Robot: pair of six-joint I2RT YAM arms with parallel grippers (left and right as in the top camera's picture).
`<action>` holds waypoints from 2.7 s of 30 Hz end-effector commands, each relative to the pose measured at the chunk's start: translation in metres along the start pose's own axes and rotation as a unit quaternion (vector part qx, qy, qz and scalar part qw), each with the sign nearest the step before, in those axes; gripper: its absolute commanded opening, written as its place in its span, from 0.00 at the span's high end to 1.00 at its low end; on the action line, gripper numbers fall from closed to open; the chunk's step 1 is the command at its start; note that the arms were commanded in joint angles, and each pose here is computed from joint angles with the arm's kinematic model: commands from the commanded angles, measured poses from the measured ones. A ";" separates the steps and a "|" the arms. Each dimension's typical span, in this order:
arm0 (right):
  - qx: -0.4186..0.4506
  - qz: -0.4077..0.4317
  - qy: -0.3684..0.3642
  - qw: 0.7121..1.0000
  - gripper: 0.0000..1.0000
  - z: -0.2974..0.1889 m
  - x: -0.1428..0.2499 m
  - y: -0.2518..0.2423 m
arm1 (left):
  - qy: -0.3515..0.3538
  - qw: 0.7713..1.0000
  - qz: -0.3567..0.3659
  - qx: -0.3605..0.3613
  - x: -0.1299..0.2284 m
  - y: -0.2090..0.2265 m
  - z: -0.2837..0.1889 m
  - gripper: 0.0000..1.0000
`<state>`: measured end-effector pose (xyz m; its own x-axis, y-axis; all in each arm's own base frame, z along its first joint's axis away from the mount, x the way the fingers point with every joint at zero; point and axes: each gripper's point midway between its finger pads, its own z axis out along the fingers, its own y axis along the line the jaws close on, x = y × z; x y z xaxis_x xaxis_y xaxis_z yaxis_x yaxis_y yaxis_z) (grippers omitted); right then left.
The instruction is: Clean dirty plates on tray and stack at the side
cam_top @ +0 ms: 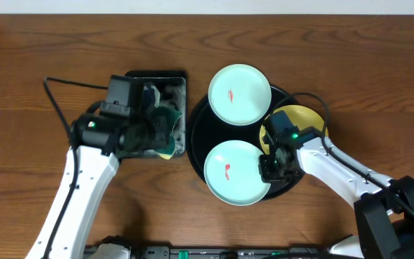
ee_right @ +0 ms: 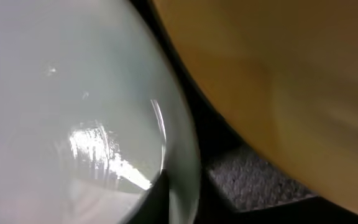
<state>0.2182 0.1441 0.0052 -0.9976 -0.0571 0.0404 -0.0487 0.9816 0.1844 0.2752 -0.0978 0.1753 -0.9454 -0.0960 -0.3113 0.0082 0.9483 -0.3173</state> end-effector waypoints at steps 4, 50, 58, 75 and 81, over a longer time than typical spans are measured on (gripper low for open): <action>-0.004 0.007 -0.055 0.998 0.99 0.000 -0.024 0.006 | 0.002 1.000 0.002 0.005 0.004 -0.004 -0.009 0.92; 0.059 0.076 -0.114 0.989 0.99 -0.005 -0.045 -0.017 | 0.121 0.987 -0.104 0.013 0.090 -0.100 0.228 0.93; 0.060 0.076 -0.112 0.989 0.99 -0.005 -0.044 -0.017 | 0.061 0.989 -0.054 -0.124 0.073 -0.047 0.219 0.93; 0.062 0.076 -0.109 0.989 0.99 -0.005 -0.042 -0.018 | 0.079 0.988 -0.078 -0.111 0.061 -0.071 0.200 0.93; 0.063 0.076 -0.109 0.989 0.99 -0.005 -0.042 -0.018 | 0.120 0.985 -0.123 -0.016 0.071 -0.113 0.204 0.93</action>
<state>0.2617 0.1387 0.0071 -0.9821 0.1188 -0.1461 0.1013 0.9873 0.1220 0.2932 -0.2635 0.0206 -0.9638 -0.2290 -0.1368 -0.1820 0.9394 -0.2905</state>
